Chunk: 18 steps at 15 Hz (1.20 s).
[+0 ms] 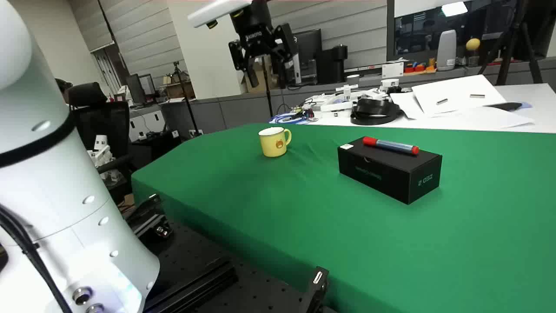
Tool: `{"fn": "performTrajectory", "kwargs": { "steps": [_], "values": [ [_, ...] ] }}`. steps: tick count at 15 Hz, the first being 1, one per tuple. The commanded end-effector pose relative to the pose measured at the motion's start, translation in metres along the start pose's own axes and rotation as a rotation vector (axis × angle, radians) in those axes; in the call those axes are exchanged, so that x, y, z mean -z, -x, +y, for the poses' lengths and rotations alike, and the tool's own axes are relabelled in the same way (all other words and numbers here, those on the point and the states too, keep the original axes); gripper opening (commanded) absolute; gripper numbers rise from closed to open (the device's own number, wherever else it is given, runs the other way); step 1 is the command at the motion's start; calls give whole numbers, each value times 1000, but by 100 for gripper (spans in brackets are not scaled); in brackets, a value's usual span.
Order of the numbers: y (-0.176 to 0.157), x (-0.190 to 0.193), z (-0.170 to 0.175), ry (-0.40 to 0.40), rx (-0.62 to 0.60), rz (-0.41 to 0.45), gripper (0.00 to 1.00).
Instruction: Put the marker in the mug
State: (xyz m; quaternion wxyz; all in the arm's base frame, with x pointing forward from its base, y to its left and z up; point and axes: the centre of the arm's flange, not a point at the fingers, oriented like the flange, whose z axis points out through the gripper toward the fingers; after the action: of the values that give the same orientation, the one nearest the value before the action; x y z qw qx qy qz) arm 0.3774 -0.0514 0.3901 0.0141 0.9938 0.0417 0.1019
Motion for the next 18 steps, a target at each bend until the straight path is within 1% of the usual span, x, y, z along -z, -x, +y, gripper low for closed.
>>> {"fn": "performTrajectory", "kwargs": {
  "steps": [1,8,9,10,13,17,18],
  "values": [
    [0,0,0,0,0,0,100],
    [0,0,0,0,0,0,100],
    [-4,-1,3,1,88,-4,100],
    [-8,-1,5,8,150,-11,100],
    [-19,-3,18,-10,337,-8,100],
    [-40,-21,43,-53,569,-14,100],
    [-46,-28,48,-51,629,-21,100]
  ]
}}
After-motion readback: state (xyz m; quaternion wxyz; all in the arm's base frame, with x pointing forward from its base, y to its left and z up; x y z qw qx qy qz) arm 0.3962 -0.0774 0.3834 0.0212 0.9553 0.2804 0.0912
